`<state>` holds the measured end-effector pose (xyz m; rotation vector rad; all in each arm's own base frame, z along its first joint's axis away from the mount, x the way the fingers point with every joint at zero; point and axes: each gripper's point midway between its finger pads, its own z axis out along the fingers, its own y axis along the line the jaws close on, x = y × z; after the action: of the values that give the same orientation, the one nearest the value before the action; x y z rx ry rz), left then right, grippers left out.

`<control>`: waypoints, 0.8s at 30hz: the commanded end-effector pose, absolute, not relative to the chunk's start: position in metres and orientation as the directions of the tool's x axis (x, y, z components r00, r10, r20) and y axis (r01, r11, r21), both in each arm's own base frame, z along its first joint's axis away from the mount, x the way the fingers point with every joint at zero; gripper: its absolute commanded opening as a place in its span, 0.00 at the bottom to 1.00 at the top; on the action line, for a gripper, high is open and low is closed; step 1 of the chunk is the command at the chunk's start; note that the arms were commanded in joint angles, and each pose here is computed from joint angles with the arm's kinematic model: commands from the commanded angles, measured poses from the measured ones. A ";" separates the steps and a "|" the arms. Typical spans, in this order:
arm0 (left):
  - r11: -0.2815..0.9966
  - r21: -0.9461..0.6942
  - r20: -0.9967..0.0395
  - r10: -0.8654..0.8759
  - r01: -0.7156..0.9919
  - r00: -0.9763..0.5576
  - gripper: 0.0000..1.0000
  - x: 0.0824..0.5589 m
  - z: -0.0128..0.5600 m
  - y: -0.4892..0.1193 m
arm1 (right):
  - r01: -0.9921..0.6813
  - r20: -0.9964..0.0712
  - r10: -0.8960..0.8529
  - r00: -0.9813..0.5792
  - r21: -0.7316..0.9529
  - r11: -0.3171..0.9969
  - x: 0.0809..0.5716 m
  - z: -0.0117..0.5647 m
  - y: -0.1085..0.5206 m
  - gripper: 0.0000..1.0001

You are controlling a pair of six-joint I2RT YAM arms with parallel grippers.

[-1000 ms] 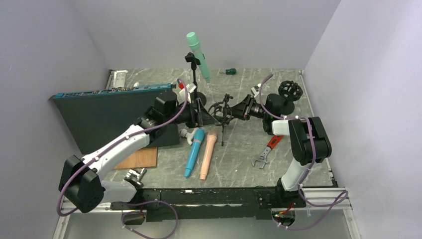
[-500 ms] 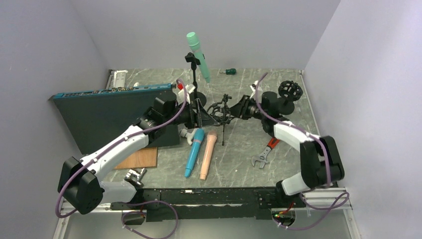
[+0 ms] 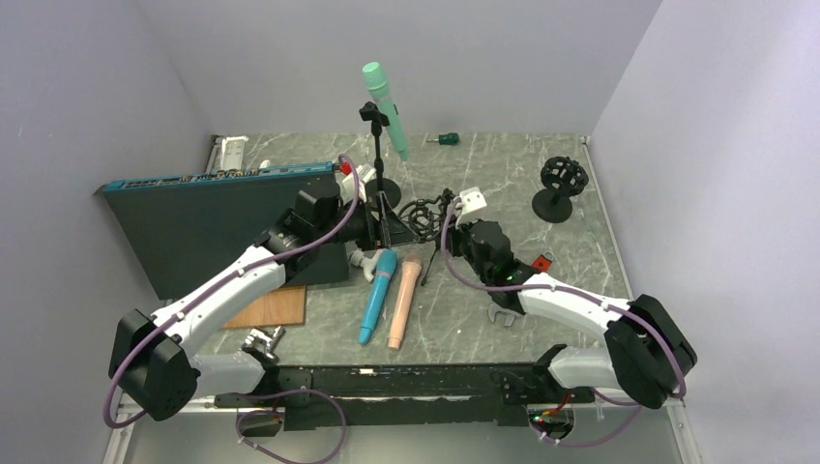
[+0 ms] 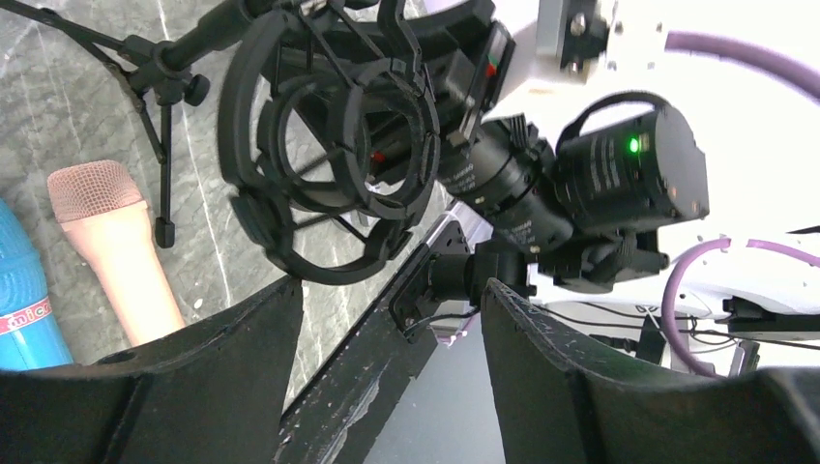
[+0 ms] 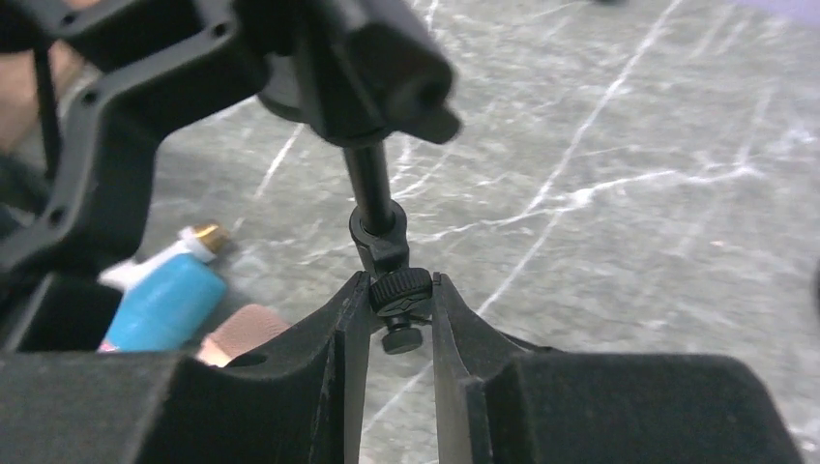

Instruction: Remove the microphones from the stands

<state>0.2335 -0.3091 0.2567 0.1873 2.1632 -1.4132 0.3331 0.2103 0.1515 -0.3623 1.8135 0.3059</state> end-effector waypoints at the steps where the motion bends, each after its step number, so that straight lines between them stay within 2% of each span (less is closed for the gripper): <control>1: 0.415 -0.788 -0.563 -0.185 0.455 -0.805 0.71 0.232 0.271 -0.308 | -0.230 -0.949 -0.275 -0.152 -0.237 0.944 0.333 0.158 0.178 0.00; 3: 0.418 -0.787 -0.563 -0.184 0.454 -0.806 0.71 0.232 0.270 -0.308 | -0.200 -0.945 -0.295 -0.138 -0.265 0.943 0.331 0.160 0.176 0.00; 7: 0.414 -0.787 -0.564 -0.181 0.458 -0.806 0.71 0.231 0.270 -0.307 | -0.242 -0.965 -0.212 -0.156 -0.171 0.955 0.324 0.163 0.186 0.00; 8: 0.413 -0.786 -0.565 -0.178 0.460 -0.805 0.71 0.230 0.271 -0.307 | -0.262 -0.964 -0.198 -0.175 -0.148 0.954 0.321 0.162 0.189 0.04; 11: 0.421 -0.776 -0.577 -0.175 0.469 -0.798 0.71 0.229 0.272 -0.305 | -0.277 -0.963 -0.130 -0.236 -0.061 0.959 0.311 0.157 0.191 0.41; 14: 0.440 -0.763 -0.591 -0.175 0.475 -0.788 0.72 0.229 0.272 -0.301 | -0.285 -0.960 -0.039 -0.279 0.044 0.958 0.297 0.160 0.186 0.60; 20: 0.462 -0.743 -0.609 -0.168 0.484 -0.775 0.72 0.226 0.271 -0.295 | -0.298 -0.923 0.148 -0.354 0.261 0.918 0.282 0.193 0.175 0.76; 24: 0.453 -0.737 -0.624 -0.170 0.502 -0.763 0.74 0.224 0.280 -0.294 | -0.279 -0.867 0.224 -0.444 0.372 0.885 0.288 0.219 0.167 0.78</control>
<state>0.2262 -0.2967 0.2626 0.2363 2.1257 -1.3518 0.2918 0.1587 0.1887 -0.1033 1.8773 0.3814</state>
